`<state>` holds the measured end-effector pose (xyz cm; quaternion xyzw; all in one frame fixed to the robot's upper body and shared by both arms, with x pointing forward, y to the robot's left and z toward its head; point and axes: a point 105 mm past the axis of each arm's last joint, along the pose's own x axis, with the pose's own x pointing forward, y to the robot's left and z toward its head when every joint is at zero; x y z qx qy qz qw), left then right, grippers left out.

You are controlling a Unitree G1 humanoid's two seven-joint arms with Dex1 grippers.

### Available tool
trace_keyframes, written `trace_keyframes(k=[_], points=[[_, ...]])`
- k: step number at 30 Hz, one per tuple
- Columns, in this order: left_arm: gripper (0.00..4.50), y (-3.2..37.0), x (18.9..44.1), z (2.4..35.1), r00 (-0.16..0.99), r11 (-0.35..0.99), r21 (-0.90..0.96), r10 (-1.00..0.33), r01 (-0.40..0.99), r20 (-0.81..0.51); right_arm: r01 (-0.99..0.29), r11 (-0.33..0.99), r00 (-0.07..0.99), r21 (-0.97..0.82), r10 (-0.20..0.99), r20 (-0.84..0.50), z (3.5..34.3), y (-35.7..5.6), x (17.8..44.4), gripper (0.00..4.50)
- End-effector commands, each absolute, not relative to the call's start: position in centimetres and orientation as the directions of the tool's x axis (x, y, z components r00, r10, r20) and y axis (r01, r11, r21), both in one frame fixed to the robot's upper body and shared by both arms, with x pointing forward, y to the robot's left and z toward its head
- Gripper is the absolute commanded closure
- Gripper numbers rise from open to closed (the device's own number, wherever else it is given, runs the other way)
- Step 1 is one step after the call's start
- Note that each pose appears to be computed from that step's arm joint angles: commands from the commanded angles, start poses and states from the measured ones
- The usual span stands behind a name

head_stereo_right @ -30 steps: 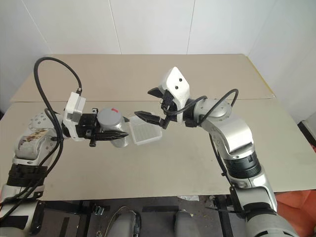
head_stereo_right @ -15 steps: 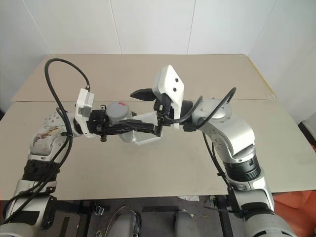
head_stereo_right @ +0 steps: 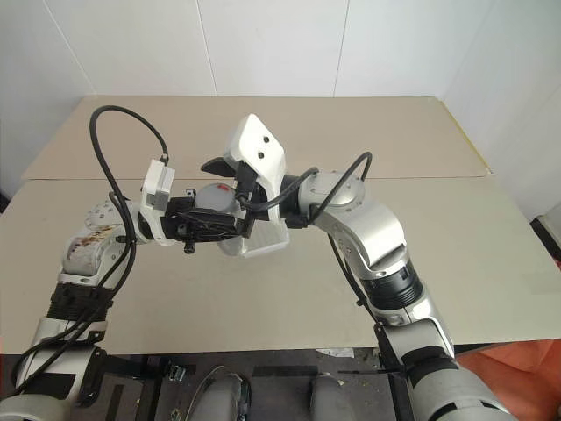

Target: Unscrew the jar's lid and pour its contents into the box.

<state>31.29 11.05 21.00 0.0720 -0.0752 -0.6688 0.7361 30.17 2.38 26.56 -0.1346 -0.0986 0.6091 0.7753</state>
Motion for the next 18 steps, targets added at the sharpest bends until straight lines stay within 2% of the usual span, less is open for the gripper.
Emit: trace_keyframes(k=[1, 18], points=[[2.57, 11.2, 30.8, 22.2, 0.078, 0.079, 0.26, -0.997, 0.962, 0.017, -0.896, 0.244, 0.25, -0.372, 0.968, 0.033, 28.2, 2.1, 30.2, 0.02], [2.57, 12.9, 30.1, 22.5, 0.086, 0.076, 0.272, -0.996, 0.959, -0.025, -0.866, 0.333, 0.348, -0.373, 0.937, 0.028, 28.0, -1.6, 31.6, 0.02]])
